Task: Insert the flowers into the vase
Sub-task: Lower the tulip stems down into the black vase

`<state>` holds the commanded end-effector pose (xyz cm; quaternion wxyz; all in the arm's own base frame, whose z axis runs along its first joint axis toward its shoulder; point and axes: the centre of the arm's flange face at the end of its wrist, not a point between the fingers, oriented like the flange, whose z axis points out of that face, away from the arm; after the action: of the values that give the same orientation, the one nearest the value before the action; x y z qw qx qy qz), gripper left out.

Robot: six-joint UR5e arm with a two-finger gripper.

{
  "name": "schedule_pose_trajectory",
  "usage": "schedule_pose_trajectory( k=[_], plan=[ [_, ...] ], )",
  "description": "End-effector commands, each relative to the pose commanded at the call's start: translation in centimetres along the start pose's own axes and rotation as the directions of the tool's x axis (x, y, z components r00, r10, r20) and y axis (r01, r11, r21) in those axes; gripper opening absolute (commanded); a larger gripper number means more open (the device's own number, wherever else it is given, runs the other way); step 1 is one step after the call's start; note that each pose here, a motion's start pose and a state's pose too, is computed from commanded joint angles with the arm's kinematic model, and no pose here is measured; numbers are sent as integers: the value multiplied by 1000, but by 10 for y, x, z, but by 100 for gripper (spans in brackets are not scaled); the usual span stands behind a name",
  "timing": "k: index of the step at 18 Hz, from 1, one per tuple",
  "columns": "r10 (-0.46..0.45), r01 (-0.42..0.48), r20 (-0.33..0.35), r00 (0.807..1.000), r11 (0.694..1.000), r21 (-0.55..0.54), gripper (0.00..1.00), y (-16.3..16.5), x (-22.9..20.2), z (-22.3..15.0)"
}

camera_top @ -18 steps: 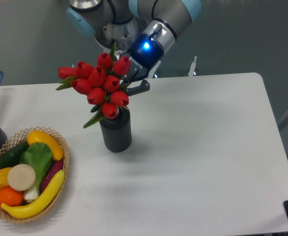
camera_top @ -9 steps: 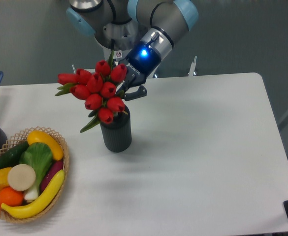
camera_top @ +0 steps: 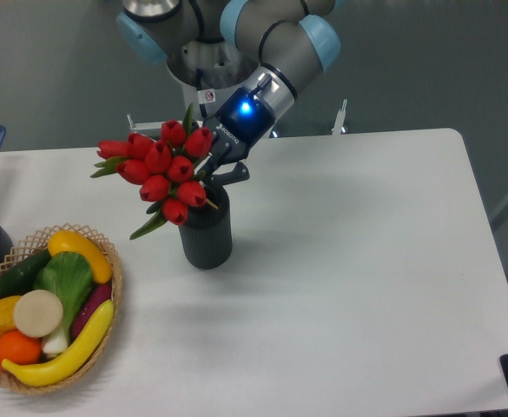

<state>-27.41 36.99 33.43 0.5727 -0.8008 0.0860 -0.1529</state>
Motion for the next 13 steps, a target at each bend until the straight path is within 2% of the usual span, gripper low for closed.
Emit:
schedule_pose_trajectory(
  k=[13],
  plan=[
    [21,-21,-2,1000,1000,-10,16,17,-5,2]
  ],
)
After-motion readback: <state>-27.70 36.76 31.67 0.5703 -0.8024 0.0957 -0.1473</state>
